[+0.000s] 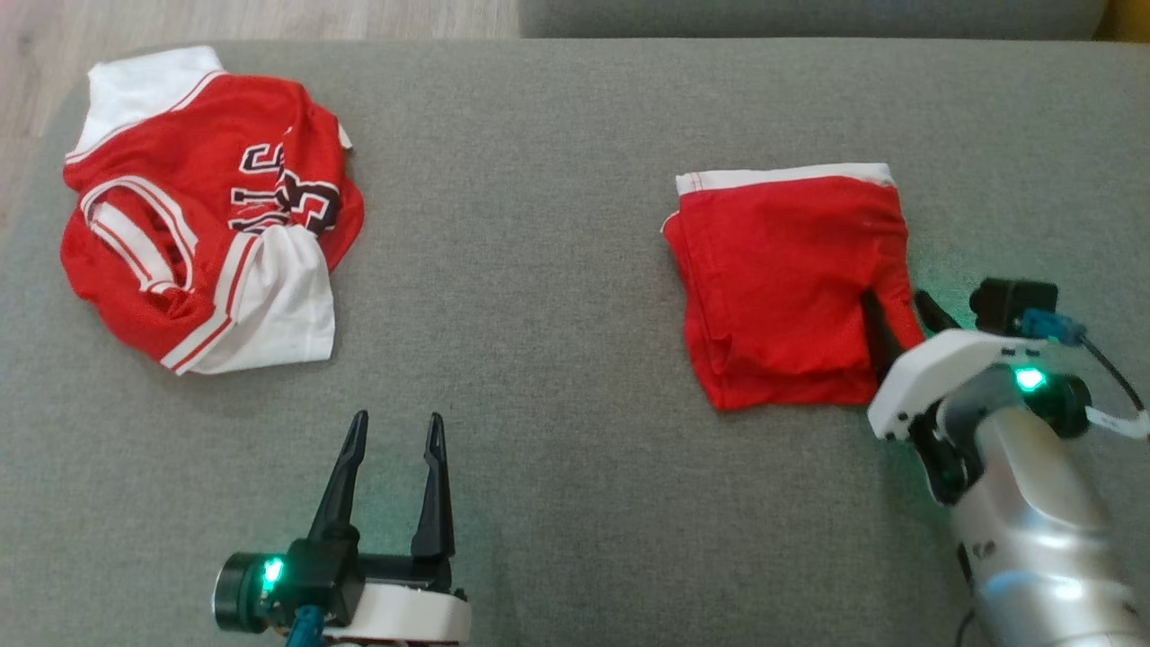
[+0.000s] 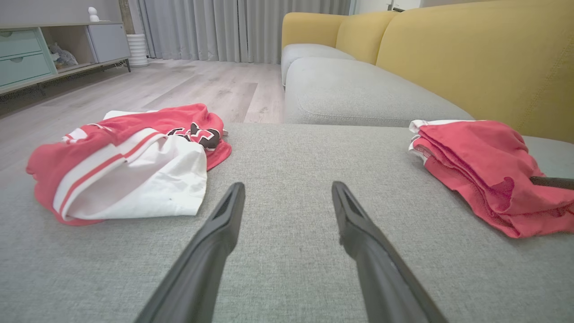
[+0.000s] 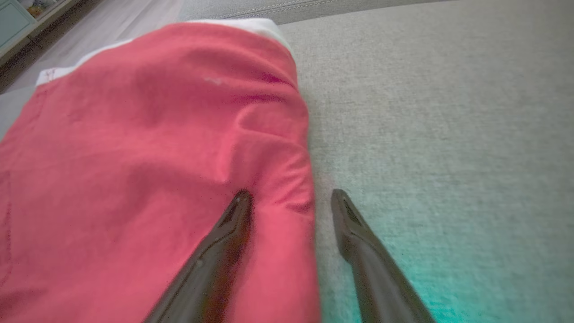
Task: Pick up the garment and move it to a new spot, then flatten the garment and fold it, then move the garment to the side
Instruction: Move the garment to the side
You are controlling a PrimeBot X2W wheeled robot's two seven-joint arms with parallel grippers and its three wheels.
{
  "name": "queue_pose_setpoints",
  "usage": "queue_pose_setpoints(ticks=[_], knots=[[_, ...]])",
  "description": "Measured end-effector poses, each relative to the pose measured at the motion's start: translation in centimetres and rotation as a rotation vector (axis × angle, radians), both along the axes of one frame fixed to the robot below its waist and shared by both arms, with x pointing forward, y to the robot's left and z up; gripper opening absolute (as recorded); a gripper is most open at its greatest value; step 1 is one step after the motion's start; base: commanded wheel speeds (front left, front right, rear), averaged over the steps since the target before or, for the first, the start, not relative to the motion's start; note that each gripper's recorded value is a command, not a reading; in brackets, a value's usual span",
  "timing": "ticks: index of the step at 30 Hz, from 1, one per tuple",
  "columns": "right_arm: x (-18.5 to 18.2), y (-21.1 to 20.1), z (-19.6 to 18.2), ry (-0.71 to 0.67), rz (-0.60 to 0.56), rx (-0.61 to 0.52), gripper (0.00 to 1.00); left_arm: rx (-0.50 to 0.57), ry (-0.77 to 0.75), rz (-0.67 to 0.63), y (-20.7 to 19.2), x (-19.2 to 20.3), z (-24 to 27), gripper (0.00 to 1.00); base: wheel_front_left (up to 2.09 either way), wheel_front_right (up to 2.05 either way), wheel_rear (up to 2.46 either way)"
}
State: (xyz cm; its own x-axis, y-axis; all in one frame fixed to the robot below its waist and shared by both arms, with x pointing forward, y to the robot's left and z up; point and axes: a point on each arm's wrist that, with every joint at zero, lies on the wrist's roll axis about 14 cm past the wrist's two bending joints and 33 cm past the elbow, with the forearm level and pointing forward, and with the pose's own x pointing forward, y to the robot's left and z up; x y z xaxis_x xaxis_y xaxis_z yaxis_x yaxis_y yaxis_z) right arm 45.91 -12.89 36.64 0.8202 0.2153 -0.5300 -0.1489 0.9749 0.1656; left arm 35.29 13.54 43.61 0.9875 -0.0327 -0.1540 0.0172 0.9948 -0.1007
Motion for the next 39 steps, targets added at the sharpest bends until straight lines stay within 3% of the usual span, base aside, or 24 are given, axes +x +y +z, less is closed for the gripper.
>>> queue_pose_setpoints(ticks=[1,2,6,11,13,14,25,35,36,37,38,39], knots=[[0.3,0.2,0.1,-0.007,0.001,0.005,0.28,0.000,0.003,-0.001,0.0,0.0,-0.1,1.00,0.00,0.00,0.00],[0.5,0.3,0.3,-0.013,0.004,0.009,0.00,-0.001,0.006,-0.005,-0.1,0.1,-0.2,1.00,0.00,0.00,0.00],[0.8,0.0,0.5,-0.024,-0.012,0.032,0.00,-0.010,0.014,-0.034,-0.9,0.5,-0.6,1.00,0.00,0.00,0.00],[1.8,-3.3,0.9,-0.041,-0.036,-0.030,0.00,-0.025,0.006,-0.079,-2.2,1.7,-0.6,1.00,0.00,0.00,0.00],[2.8,-7.9,1.5,-0.049,-0.089,-0.104,0.00,-0.034,-0.005,-0.119,-3.2,3.0,-0.5,1.00,0.00,0.00,0.00],[2.8,-7.9,1.5,-0.049,-0.089,-0.104,0.00,-0.034,-0.005,-0.119,-3.2,3.0,-0.5,1.00,0.00,0.00,0.00],[2.8,-23.3,2.4,0.009,-0.267,-0.378,0.00,-0.053,0.006,-0.216,-6.1,6.8,-2.4,1.00,0.00,0.00,0.00],[4.0,-29.9,4.2,0.002,-0.379,-0.520,0.00,-0.080,0.037,-0.248,-7.2,8.5,-4.5,1.00,0.00,0.00,0.00],[4.1,-30.1,4.3,0.001,-0.383,-0.531,0.17,-0.084,0.036,-0.245,-7.1,8.7,-4.4,1.00,0.00,0.00,0.00],[4.4,-30.2,4.5,-0.005,-0.387,-0.543,0.50,-0.086,0.036,-0.240,-7.0,8.8,-4.4,1.00,0.00,0.00,0.00],[4.6,-30.4,4.9,-0.014,-0.392,-0.558,1.00,-0.086,0.033,-0.237,-6.9,8.9,-4.3,1.00,0.00,0.00,0.00],[4.6,-30.6,5.4,-0.029,-0.397,-0.572,1.00,-0.088,0.032,-0.234,-6.8,8.9,-4.3,1.00,0.00,0.00,0.00]])
